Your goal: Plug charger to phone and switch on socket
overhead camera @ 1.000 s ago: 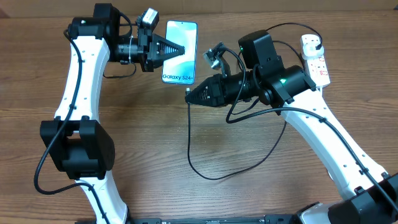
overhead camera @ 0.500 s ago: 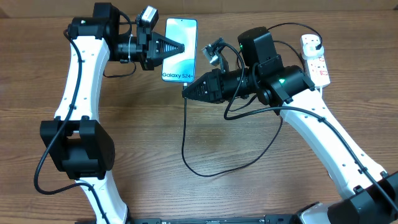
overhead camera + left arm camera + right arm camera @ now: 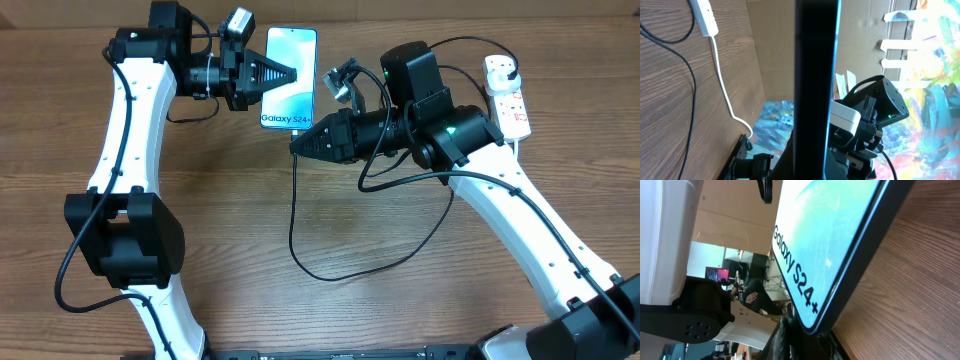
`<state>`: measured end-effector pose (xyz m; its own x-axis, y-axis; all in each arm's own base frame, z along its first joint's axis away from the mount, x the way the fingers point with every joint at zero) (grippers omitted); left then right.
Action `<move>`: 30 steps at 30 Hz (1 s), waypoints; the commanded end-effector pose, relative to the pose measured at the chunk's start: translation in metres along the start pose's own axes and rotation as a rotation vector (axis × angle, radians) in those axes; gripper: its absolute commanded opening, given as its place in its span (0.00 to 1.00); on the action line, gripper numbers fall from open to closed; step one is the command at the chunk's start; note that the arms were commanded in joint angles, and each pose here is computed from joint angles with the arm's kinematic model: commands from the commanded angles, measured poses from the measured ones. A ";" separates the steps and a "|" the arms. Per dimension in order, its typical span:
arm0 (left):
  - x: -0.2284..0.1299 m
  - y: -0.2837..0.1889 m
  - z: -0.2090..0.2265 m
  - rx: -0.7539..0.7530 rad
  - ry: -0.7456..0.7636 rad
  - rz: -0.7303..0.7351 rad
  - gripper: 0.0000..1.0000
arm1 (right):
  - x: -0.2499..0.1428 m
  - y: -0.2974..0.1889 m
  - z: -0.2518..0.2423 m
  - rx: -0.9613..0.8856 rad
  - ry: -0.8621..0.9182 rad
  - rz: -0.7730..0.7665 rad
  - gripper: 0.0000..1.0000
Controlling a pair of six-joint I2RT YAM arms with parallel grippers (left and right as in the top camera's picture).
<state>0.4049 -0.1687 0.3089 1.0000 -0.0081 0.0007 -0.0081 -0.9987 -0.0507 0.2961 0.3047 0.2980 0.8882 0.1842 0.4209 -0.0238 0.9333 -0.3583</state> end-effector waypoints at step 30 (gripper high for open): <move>-0.005 -0.002 -0.018 -0.060 0.016 0.007 0.04 | 0.007 0.016 0.001 -0.014 0.057 -0.024 0.04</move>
<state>0.4051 -0.1686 0.3089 1.0000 -0.0077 0.0026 -0.0076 -0.9987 -0.0507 0.2985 0.3194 0.2971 0.9118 0.1541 0.3807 -0.0082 0.9336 -0.3582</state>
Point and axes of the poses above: each gripper's point midway between its finger pads, its own y axis out along the fingers, its own z axis along the line the jaws close on, x = y × z, the point moved 1 cm from there along -y, back along the fingers, and after that the axes turned 6 degrees about -y, right-handed, at the moved point
